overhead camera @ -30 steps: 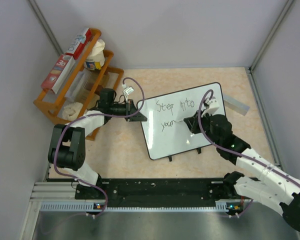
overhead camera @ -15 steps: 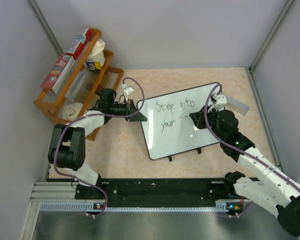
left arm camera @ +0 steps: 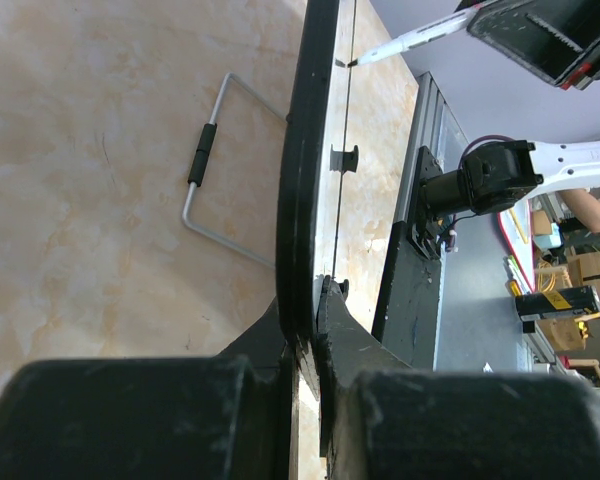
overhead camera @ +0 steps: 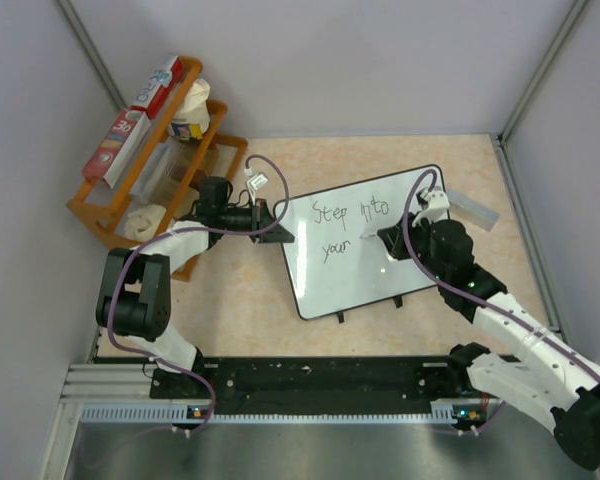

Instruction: Write a sentence on the whiteboard

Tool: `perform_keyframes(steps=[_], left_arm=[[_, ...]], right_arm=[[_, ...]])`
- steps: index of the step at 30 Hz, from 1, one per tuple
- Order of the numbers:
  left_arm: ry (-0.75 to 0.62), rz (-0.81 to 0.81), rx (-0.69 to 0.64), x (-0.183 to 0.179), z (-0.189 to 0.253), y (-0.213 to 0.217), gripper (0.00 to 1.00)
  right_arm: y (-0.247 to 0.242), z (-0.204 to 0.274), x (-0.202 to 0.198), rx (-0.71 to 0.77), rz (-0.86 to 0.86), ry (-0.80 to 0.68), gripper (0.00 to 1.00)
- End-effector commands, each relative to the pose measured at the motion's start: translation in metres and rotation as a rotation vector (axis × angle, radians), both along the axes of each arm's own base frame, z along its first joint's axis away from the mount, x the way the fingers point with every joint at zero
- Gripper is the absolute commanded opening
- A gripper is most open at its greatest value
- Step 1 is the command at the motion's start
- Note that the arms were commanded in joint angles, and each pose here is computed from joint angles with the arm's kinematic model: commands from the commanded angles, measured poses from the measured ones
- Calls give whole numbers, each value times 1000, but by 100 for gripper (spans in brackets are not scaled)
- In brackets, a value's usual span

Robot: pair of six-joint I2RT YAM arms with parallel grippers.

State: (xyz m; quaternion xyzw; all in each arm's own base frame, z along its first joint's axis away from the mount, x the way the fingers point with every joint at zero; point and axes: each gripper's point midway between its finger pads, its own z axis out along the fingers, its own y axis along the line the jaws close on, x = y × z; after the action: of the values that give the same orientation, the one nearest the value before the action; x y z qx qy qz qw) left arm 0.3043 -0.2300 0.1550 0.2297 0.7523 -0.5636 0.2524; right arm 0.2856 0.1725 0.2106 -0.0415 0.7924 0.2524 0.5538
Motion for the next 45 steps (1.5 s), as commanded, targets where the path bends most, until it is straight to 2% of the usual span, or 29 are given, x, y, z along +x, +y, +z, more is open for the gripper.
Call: perform_keyframes(steps=[1, 25, 28, 37, 45], left_arm=[[-150, 15, 159, 9, -47, 0, 0], [-126, 13, 166, 6, -49, 1, 0], [-124, 11, 166, 6, -49, 0, 0], [-124, 10, 165, 6, -49, 0, 0], [-121, 8, 165, 6, -50, 0, 0]], right_arm=[[-4, -13, 1, -40, -3, 21, 0], [-14, -51, -29, -67, 22, 119, 0], [-13, -42, -27, -52, 21, 101, 0], [-7, 28, -14, 31, 6, -47, 0], [-3, 37, 4, 29, -15, -70, 0]])
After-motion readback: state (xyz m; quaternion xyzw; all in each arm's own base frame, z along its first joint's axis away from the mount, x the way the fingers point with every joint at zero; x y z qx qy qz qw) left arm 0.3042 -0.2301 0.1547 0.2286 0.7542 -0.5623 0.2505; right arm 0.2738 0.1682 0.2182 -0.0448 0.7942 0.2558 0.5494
